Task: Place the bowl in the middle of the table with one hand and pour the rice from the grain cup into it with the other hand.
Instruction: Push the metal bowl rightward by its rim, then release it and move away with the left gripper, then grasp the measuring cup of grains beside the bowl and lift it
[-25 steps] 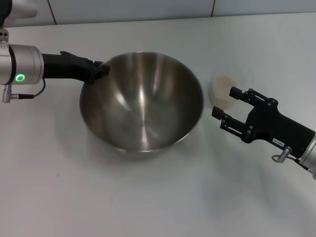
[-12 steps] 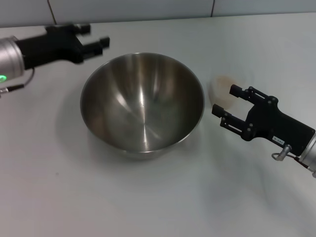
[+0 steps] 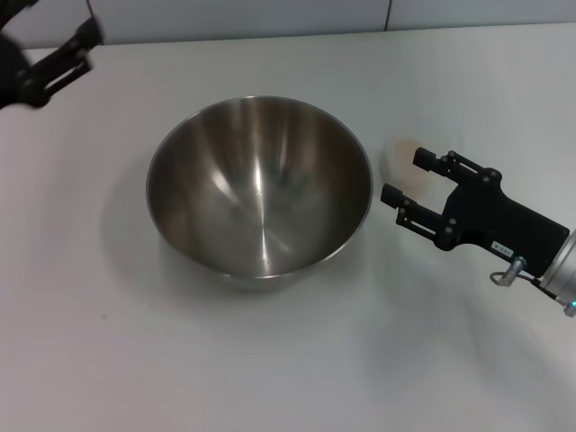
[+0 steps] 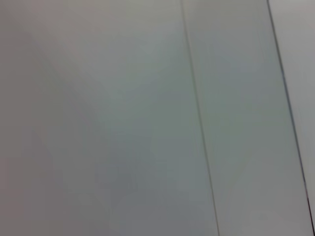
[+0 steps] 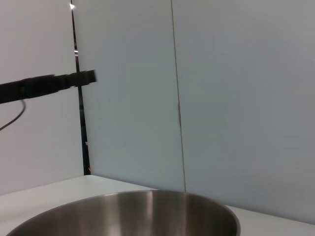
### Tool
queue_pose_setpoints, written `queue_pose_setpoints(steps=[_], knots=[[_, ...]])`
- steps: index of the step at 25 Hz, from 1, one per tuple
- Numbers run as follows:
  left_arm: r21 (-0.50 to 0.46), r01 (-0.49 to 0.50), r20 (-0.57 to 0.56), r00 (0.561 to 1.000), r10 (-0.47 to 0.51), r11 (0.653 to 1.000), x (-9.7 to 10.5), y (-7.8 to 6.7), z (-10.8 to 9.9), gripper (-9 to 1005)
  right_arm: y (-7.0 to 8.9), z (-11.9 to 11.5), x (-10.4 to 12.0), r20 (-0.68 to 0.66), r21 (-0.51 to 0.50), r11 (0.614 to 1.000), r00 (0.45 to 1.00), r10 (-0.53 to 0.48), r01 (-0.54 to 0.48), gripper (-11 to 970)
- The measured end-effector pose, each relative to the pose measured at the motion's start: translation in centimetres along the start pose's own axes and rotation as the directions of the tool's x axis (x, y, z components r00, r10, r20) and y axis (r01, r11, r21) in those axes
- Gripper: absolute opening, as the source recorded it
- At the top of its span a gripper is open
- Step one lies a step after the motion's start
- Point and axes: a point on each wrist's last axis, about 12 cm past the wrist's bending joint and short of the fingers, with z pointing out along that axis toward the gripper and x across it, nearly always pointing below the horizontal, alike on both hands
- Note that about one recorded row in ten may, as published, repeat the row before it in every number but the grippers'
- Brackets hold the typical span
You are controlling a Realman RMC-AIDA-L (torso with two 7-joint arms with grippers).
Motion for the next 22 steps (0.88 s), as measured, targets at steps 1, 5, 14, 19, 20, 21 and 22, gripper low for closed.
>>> queue_pose_setpoints(steps=[1, 5, 14, 19, 20, 21, 22], knots=[[-0.017, 0.019, -0.002, 1.0, -0.019, 1.0, 0.3, 0.0, -1.2, 840, 0.0, 0.2, -0.1, 0.002, -0.003, 1.0, 1.0, -0.003, 0.003, 703], [0.022, 0.118, -0.098, 0.988, -0.115, 0.993, 0.3, 1.1, -4.9, 840, -0.1, 0.3, -0.2, 0.002, -0.005, 1.0, 1.0, -0.005, 0.005, 704], [0.411, 0.218, -0.264, 0.958, -0.113, 0.885, -1.8, -0.2, -9.6, 839, -0.3, 0.5, -0.4, 0.01, 0.001, 1.0, 1.0, -0.01, 0.01, 704], [0.41, 0.203, -0.282, 0.955, -0.088, 0.889, -1.1, -0.8, -10.2, 839, -0.9, 0.0, -0.3, 0.023, 0.071, 0.997, 1.0, 0.002, -0.004, 703], [0.416, 0.194, -0.282, 0.956, -0.077, 0.888, -0.8, -1.1, -10.1, 839, -0.9, -0.1, -0.2, 0.022, 0.08, 0.997, 1.0, 0.003, -0.005, 703], [0.428, 0.183, -0.281, 0.958, -0.062, 0.885, -0.5, -1.5, -10.0, 839, -0.7, -0.3, 0.2, 0.023, 0.102, 0.995, 1.0, 0.005, -0.008, 703], [0.428, 0.183, -0.281, 0.958, -0.062, 0.885, -0.5, -1.5, -10.0, 838, -0.7, -0.3, 0.2, 0.023, 0.102, 0.995, 1.0, 0.005, -0.008, 703]])
